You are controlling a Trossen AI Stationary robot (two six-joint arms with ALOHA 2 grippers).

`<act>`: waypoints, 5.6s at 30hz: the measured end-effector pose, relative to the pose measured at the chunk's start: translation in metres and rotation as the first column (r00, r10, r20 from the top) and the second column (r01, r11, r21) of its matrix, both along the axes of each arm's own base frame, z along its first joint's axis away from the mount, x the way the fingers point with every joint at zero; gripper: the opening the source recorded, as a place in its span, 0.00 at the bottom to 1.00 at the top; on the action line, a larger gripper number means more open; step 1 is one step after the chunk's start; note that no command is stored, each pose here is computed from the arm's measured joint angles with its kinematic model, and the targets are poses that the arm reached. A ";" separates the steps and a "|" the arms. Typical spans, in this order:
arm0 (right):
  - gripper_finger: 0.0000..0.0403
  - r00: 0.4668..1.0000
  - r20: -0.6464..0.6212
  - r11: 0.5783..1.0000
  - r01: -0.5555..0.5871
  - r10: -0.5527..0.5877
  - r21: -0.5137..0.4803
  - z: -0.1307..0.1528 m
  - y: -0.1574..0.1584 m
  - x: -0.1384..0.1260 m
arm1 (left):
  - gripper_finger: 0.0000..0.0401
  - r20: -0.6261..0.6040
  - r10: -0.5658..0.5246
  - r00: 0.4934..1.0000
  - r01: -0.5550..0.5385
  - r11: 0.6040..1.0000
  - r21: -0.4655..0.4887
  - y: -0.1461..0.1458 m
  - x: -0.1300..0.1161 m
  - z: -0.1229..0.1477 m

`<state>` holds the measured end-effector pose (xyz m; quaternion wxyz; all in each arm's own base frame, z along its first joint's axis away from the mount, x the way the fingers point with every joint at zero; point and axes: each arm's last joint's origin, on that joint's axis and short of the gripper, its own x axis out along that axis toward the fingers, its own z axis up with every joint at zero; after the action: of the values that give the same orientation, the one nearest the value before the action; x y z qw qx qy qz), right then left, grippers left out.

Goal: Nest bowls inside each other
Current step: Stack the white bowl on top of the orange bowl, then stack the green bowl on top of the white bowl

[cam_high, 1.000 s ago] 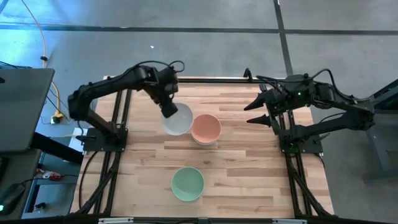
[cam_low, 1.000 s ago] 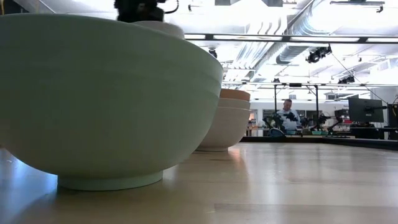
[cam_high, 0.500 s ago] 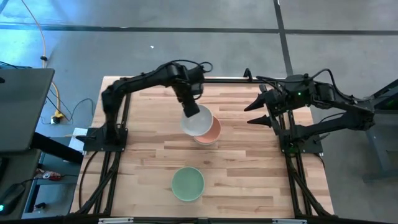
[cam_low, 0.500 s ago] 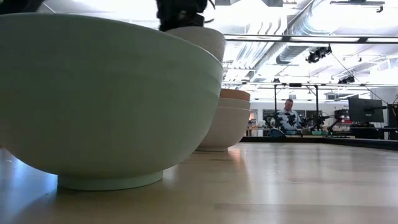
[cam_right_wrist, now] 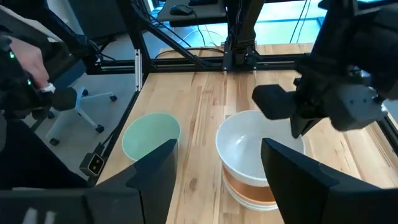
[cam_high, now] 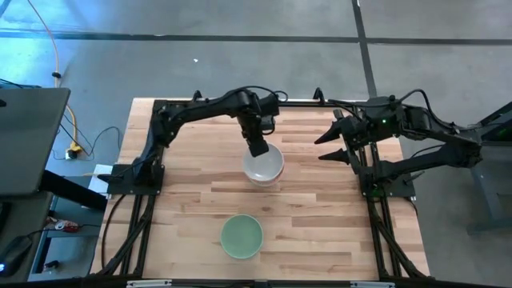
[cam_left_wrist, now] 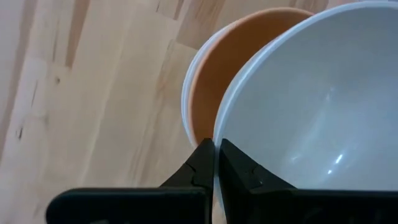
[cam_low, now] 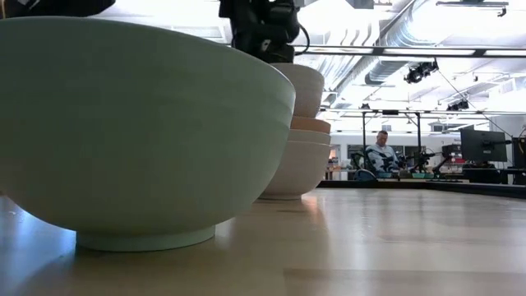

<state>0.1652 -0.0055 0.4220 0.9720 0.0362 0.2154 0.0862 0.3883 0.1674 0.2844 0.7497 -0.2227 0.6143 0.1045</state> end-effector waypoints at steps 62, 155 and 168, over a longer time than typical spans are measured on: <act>0.56 0.998 -0.060 1.000 0.003 -0.001 0.031 -0.005 0.000 -0.003 | 0.32 -0.099 -0.158 0.983 0.167 0.982 0.089 -0.022 0.013 0.016; 0.56 0.999 0.009 0.992 -0.045 0.047 -0.120 0.004 0.004 -0.057 | 0.01 -0.124 -0.200 0.972 0.205 0.978 0.030 -0.240 -0.001 -0.078; 0.56 0.999 -0.008 0.992 -0.048 0.047 -0.119 0.002 0.004 -0.058 | 0.00 -0.183 -0.232 0.955 0.232 0.973 -0.019 -0.221 -0.002 -0.058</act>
<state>0.1072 -0.0013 0.4241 0.9695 -0.0265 0.2236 0.0963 0.3861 -0.0532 0.2264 0.6971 -0.1376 0.7027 0.0368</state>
